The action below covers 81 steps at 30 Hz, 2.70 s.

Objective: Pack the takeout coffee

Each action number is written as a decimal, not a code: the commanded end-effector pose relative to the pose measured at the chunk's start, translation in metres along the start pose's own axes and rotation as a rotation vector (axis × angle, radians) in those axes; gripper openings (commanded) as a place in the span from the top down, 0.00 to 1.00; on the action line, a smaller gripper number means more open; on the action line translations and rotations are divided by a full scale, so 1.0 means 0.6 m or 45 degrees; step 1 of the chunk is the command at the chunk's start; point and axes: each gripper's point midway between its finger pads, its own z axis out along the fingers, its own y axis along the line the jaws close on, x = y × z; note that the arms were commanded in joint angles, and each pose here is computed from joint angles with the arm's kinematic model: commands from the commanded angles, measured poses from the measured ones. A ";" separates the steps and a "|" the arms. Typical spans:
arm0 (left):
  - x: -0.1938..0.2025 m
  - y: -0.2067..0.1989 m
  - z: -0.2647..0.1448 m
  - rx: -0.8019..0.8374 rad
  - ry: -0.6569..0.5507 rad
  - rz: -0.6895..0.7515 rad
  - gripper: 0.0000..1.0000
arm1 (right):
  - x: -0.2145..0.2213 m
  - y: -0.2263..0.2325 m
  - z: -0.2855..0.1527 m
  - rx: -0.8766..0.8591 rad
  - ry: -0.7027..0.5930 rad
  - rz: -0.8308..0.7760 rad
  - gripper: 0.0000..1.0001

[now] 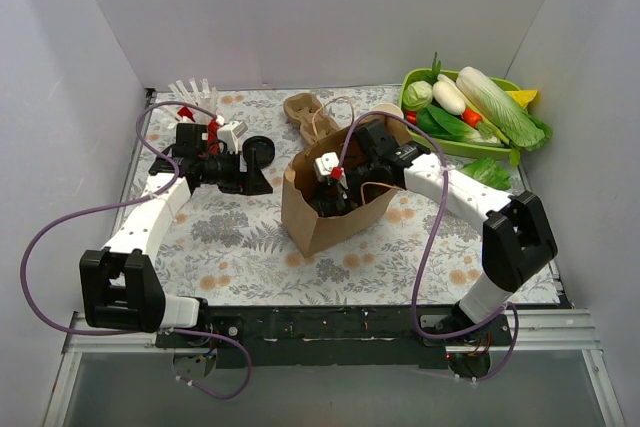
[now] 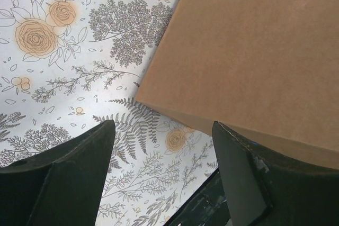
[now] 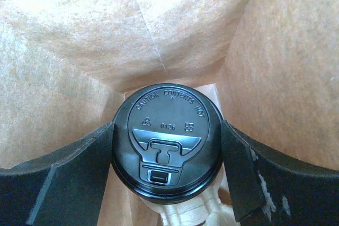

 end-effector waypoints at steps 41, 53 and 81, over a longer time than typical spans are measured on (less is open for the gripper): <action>-0.086 -0.037 -0.039 0.061 -0.105 0.287 0.27 | -0.326 -0.029 -0.203 0.455 -0.266 -0.416 0.99; -0.113 -0.057 -0.055 0.072 -0.183 0.308 0.27 | -0.487 0.040 -0.290 0.490 -0.441 -0.375 0.99; -0.047 -0.063 -0.108 -0.064 -0.141 0.327 0.26 | -0.097 0.227 -0.135 0.171 -0.206 -0.202 0.99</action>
